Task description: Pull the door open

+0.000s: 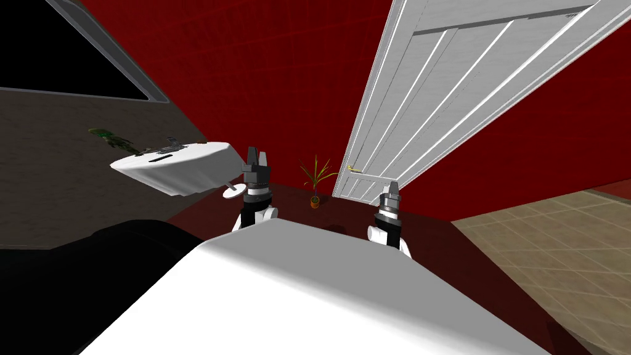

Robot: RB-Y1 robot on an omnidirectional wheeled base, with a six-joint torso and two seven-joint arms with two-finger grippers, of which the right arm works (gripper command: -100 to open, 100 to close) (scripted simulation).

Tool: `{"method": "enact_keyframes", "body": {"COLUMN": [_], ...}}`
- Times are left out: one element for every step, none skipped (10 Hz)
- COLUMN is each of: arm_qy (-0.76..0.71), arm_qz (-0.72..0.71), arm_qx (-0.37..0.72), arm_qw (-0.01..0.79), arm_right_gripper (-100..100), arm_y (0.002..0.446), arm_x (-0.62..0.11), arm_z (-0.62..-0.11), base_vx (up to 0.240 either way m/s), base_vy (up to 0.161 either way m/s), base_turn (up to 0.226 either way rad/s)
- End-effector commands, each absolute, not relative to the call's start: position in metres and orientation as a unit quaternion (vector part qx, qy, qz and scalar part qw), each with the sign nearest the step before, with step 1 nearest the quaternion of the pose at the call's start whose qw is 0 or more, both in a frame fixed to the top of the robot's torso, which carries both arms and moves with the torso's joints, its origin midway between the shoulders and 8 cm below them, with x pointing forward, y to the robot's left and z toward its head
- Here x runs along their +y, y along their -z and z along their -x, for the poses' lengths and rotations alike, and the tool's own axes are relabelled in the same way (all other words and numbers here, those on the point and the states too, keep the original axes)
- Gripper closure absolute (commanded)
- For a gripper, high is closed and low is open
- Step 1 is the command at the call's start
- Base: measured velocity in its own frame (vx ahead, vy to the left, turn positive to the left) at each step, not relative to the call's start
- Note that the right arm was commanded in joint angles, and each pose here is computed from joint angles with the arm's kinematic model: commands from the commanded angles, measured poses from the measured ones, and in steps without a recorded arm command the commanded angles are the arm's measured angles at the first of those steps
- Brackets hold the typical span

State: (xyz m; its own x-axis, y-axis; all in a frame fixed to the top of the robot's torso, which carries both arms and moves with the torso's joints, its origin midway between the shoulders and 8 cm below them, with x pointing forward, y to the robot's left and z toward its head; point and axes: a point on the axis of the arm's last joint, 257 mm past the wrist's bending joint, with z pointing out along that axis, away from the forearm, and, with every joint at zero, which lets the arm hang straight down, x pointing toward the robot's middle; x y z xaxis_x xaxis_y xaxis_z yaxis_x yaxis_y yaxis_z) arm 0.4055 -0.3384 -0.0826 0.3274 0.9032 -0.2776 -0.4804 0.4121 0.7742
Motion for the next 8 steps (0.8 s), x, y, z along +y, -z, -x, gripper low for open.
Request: {"method": "enact_keyframes", "body": {"arm_qy": [-0.451,-0.45,-0.447,-0.446,-0.442,-0.44,-0.437,-0.435], "arm_qz": [-0.302,-0.306,-0.312,-0.316,-0.323,-0.33,-0.335,-0.342], "arm_qx": [0.363,0.363,0.368,0.369,0.372,0.373,0.377,0.378], "arm_qw": [0.757,0.757,0.753,0.752,0.75,0.748,0.744,0.742], "arm_right_gripper": [-100,-100,-100,-100,-100,-100,-100,-100], "arm_y": [0.094,0.099,0.107,0.112,0.123,0.131,0.138,0.146], "arm_x": [-0.346,-0.35,-0.351,-0.356,-0.361,-0.365,-0.366,-0.371], "arm_z": [-0.412,-0.416,-0.417,-0.421,-0.426,-0.43,-0.431,-0.435], "base_vx": [0.053,0.066,0.056,0.058,0.082,0.088,0.059,0.055], "base_vy": [-0.033,-0.045,-0.032,-0.03,-0.046,-0.042,-0.033,-0.036], "base_turn": [0.064,0.127,0.04,0.069,0.124,0.13,0.031,0.054]}}
